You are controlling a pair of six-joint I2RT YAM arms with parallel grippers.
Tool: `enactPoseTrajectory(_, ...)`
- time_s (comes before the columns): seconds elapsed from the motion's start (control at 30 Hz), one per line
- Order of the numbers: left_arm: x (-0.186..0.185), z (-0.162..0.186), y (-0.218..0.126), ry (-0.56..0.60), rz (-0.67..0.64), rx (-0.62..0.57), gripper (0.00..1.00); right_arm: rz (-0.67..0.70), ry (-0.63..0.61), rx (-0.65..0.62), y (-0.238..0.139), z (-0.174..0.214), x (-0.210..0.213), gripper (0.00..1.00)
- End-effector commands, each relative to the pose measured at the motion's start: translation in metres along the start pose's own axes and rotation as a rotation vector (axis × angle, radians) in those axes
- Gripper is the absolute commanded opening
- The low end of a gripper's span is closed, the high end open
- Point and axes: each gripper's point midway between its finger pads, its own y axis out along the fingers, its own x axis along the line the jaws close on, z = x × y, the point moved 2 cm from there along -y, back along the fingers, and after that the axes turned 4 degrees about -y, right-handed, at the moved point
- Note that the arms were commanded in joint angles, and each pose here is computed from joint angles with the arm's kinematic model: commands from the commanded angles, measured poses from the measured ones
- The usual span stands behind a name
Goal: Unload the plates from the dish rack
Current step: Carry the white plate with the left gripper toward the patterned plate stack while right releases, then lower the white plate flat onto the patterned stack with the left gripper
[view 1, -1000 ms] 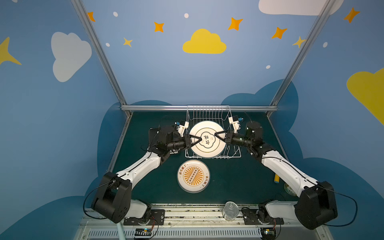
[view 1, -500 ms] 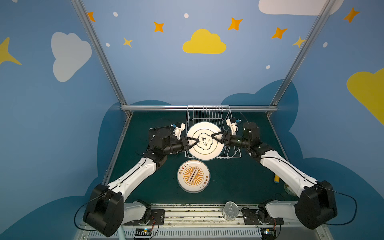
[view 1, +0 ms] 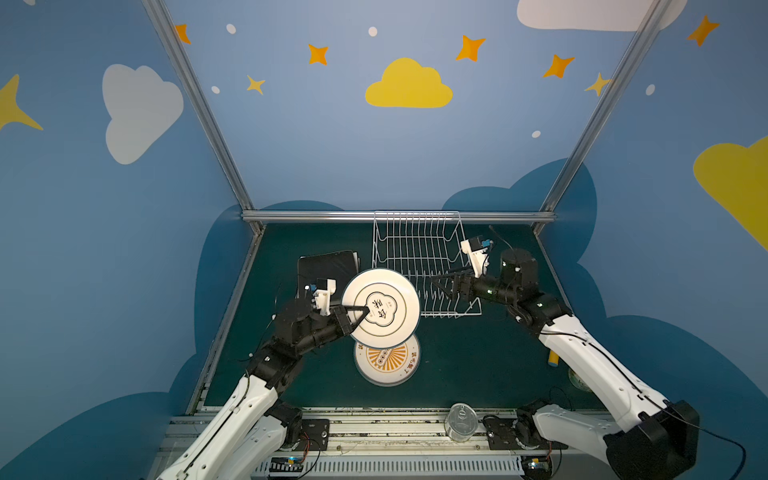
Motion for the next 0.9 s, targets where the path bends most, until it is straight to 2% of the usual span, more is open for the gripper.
enactPoseTrajectory(0.0,0.019,0.003,-0.025,-0.064,-0.07,-0.095,0.03,0.02,-0.16,0.012,-0.008,0.006,0.005,0.89)
enactPoseTrajectory(0.13,0.043,0.018,-0.043,-0.122,-0.131,-0.119,0.03,0.046,-0.253,0.048,-0.012,0.015,0.006,0.89)
enactPoseTrajectory(0.3,0.063,0.032,-0.041,-0.201,-0.142,-0.101,0.03,0.067,-0.293,0.069,-0.016,0.017,0.008,0.89)
enactPoseTrajectory(0.87,0.113,0.064,-0.005,-0.372,-0.295,0.102,0.03,0.093,-0.29,0.052,-0.016,0.016,0.009,0.89)
